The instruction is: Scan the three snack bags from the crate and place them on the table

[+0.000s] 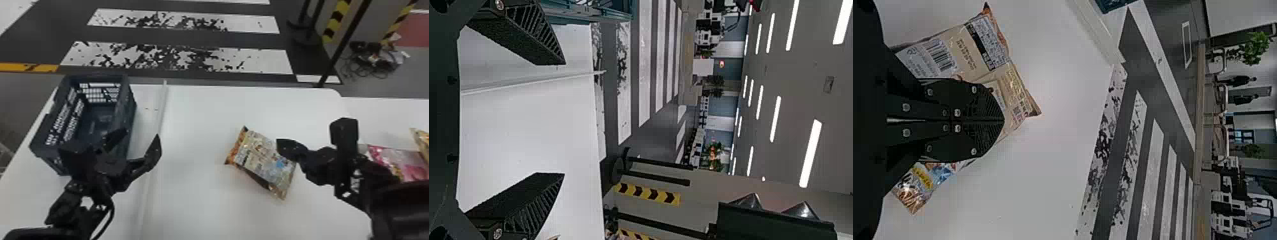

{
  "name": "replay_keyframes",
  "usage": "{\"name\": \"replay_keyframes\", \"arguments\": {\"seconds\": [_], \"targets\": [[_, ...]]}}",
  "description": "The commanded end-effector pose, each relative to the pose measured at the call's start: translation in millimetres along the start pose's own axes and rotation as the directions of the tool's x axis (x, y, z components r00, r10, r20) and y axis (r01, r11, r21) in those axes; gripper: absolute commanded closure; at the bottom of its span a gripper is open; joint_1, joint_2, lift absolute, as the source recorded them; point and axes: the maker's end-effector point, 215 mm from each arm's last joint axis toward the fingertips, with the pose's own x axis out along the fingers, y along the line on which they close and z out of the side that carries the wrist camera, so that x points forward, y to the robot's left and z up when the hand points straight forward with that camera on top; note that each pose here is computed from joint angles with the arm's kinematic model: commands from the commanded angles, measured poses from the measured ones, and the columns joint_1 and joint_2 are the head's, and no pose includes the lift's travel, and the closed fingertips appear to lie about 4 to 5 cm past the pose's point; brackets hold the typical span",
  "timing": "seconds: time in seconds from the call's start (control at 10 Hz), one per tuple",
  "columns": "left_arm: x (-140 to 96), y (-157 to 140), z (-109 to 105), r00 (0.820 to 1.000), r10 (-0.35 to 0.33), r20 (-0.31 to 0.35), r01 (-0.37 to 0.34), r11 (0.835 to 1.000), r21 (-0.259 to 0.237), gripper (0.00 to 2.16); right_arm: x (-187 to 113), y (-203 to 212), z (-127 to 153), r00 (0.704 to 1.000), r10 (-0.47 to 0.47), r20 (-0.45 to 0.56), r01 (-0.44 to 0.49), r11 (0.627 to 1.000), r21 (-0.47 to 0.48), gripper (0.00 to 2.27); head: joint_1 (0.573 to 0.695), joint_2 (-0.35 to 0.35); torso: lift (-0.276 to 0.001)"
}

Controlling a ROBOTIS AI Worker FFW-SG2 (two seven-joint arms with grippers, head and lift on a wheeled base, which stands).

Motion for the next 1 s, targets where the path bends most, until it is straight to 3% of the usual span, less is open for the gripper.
{"name": "replay_keyframes", "arguments": {"seconds": [0.0,0.4,0.7,0.9], "targets": [[0,0,0,1.000,0.000,0.001,0.000,1.000,-0.001,0.08,-4,30,0,0.997,0.082,0.005,-0.082,0.997,0.014,2.25,0.695,-0.024,-0.062],[0,0,0,1.000,0.000,0.001,0.000,1.000,-0.001,0.08,0,113,-14,0.944,0.330,-0.005,-0.330,0.944,-0.008,2.25,0.695,0.071,-0.062],[0,0,0,1.000,0.000,0.001,0.000,1.000,-0.001,0.08,25,143,-31,0.919,0.389,-0.069,-0.393,0.918,-0.061,2.25,0.695,0.134,-0.062],[0,-1,3,1.000,-0.004,0.004,0.004,1.000,0.002,0.08,44,144,-41,0.917,0.381,-0.117,-0.392,0.914,-0.104,2.25,0.695,0.153,-0.062]]}}
